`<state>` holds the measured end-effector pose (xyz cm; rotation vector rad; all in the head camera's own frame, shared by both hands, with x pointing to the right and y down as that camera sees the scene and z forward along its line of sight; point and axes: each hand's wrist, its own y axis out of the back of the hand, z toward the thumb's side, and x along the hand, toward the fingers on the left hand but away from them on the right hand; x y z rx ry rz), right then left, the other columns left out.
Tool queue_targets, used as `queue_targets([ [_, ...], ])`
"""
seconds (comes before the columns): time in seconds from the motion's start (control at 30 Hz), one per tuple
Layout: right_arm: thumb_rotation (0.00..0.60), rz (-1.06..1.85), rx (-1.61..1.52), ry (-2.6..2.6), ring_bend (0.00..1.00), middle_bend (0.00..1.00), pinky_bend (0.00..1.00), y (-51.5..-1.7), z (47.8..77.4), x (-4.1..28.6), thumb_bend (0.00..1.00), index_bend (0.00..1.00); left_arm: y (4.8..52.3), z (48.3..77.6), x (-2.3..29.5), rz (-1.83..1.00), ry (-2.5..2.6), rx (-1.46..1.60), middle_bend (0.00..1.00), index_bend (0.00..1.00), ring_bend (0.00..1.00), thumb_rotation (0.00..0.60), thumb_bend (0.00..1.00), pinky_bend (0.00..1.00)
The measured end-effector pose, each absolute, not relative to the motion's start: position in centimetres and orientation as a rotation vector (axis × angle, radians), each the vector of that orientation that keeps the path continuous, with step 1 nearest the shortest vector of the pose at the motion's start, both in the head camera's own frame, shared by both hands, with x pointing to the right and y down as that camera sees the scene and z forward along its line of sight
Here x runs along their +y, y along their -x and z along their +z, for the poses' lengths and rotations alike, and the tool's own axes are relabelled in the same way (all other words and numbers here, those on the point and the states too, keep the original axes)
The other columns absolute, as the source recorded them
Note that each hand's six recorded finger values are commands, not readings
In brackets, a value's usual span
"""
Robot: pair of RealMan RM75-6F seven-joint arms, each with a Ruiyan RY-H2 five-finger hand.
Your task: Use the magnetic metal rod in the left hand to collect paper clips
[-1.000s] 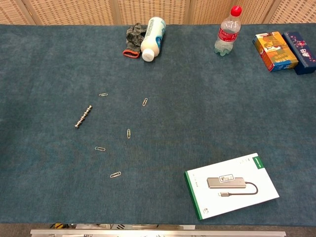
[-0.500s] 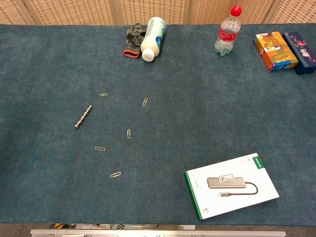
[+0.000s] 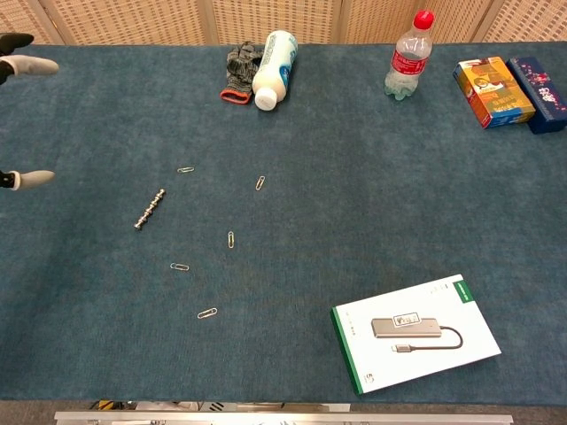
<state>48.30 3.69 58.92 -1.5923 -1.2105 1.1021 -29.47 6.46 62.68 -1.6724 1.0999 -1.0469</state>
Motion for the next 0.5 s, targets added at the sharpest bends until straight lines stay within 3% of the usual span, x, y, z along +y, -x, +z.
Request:
queue_targets([
  [0.27,0.6,1.103,-1.231,1.574,0.29,0.39,0.44,-48.9,58.7,3.9,0.12,0.33,27.5,63.3,5.6,-1.043,1.716,1.082,0.0,0.01,0.0,0.6,0.0,0.08],
  [0.5,0.6,1.105,-1.241,1.578,0.29,0.39,0.44,-49.1,58.9,4.1,0.12,0.33,26.0,64.9,5.6,-1.076,1.754,1.008,0.0,0.0,0.0,0.6,0.0,0.08],
])
